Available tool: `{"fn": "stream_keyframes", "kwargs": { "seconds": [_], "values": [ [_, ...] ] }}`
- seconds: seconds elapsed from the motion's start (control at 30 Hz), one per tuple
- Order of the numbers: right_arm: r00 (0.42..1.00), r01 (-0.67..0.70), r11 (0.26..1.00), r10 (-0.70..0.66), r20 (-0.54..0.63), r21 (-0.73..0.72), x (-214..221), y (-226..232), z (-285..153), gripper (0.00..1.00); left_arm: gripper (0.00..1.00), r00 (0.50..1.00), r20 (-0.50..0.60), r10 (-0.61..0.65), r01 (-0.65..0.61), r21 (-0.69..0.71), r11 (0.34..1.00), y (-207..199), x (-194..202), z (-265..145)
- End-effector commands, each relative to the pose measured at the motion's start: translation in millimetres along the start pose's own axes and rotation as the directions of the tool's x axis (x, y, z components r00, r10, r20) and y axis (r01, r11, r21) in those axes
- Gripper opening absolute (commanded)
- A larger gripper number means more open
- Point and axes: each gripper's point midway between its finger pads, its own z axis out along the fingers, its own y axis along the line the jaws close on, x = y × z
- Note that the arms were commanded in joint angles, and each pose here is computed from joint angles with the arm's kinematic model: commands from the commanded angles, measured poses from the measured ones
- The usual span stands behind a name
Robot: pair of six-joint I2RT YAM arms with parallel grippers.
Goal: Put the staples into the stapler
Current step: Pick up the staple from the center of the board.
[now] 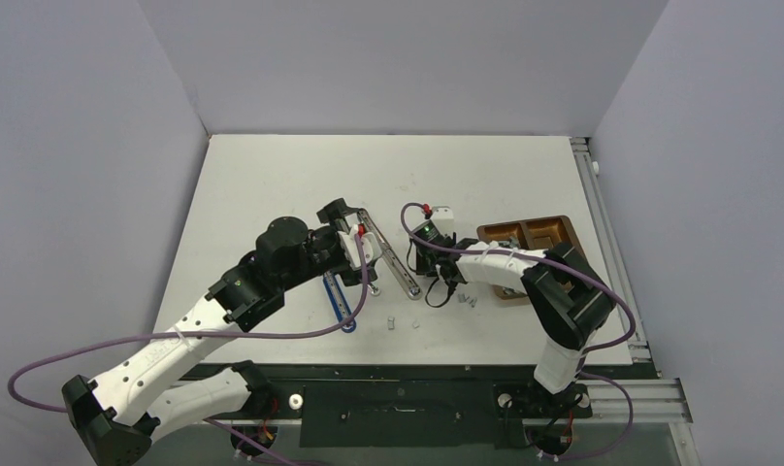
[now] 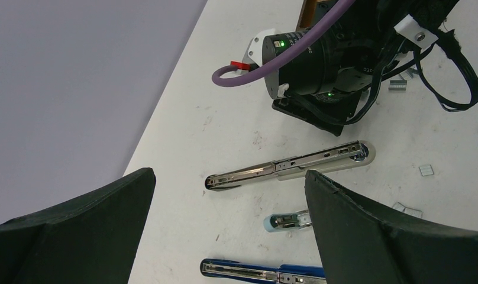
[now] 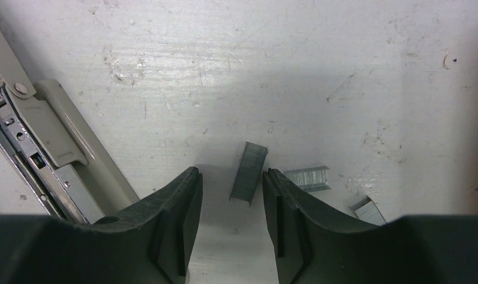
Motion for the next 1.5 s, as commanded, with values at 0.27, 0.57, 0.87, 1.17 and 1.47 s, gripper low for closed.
{"fn": "stream_keyframes", "kwargs": {
  "seconds": [0.27, 0.57, 0.87, 1.17, 1.47],
  "values": [
    [1.000, -0.007, 0.999, 0.006, 0.030, 0.041, 4, -6, -4, 0.30, 0.96, 0.998, 0.065, 0.005, -0.003, -0.031, 1.000, 9, -17, -6],
    [0.998, -0.029, 0.999, 0.027, 0.056, 0.038, 0, -11, -11, 0.12, 0.96, 0.997, 0.073, -0.002, 0.003, -0.018, 1.000, 5, -16, -4],
    [0.977, -0.177, 0.943, 0.203, 0.064, -0.281, -47, 12, -55, 0.09, 0.96, 0.991, 0.117, 0.071, -0.069, -0.019, 0.997, 2, -15, 1],
    [0.968, -0.155, 0.667, 0.249, 0.023, -0.729, -97, 54, -159, 0.09, 0.96, 0.857, 0.227, 0.462, -0.454, -0.091, 0.886, -8, -11, 13],
    [0.969, -0.136, 0.386, 0.243, -0.041, -0.912, -117, 80, -226, 0.09, 0.96, 0.604, 0.232, 0.762, -0.722, -0.247, 0.647, -7, -15, 19]
  ]
}}
